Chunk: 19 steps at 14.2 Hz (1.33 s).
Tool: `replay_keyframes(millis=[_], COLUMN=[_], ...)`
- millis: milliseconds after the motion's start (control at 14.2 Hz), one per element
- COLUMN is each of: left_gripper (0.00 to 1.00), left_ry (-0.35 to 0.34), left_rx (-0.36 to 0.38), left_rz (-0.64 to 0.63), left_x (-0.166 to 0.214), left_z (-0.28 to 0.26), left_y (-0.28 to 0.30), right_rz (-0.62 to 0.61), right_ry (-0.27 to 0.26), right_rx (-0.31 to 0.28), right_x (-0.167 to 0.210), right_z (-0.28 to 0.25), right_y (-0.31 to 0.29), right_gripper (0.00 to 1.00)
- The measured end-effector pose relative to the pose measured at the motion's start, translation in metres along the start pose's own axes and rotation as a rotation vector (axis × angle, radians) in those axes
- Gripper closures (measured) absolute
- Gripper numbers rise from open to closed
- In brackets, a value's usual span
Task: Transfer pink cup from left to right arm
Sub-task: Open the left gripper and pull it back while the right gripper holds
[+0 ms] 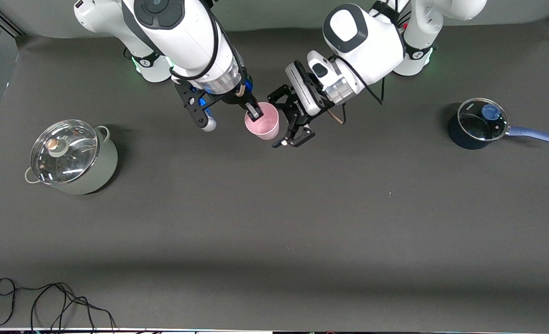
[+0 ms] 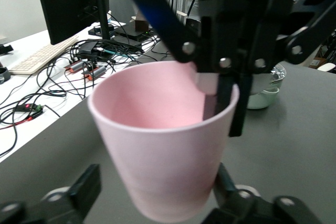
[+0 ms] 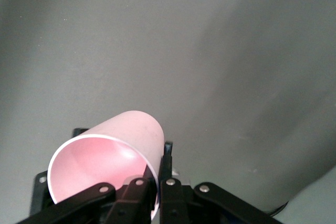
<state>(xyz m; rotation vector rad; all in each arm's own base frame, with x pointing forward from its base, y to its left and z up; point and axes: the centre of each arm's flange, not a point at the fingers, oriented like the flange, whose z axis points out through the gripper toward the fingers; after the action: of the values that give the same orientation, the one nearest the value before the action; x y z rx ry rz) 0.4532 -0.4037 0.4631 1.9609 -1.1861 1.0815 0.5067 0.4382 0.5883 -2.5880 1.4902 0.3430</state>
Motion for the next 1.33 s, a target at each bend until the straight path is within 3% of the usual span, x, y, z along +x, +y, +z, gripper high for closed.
replay_keyframes(millis=[421,773,1124,1335], left_gripper=[0.02,0.01,0.01,0.01], left_ry=[-0.005,-0.062,-0.083,-0.217], left_rx=[0.008,0.022,-0.165,-0.334], left_rz=[-0.013,-0.083,-0.310,-0.485], left_x=[-0.004,-0.047,-0.101,-0.126], left_z=[-0.001,0.006,-0.018,-0.061], left_y=[-0.007,-0.052,-0.137,-0.177], right_rz=[-0.068,-0.202,-0.345,-0.472], right_ry=[0.002,0.013,0.028,0.015], right_rx=[0.011,0.013,-0.010,-0.048], right_x=[0.012,0.094,0.200,0.270], right_z=[-0.006,-0.038,-0.059,-0.055], right_y=[-0.002,0.003,0.038,0.071], right_gripper=[0.95,0.95,0.95,0.95])
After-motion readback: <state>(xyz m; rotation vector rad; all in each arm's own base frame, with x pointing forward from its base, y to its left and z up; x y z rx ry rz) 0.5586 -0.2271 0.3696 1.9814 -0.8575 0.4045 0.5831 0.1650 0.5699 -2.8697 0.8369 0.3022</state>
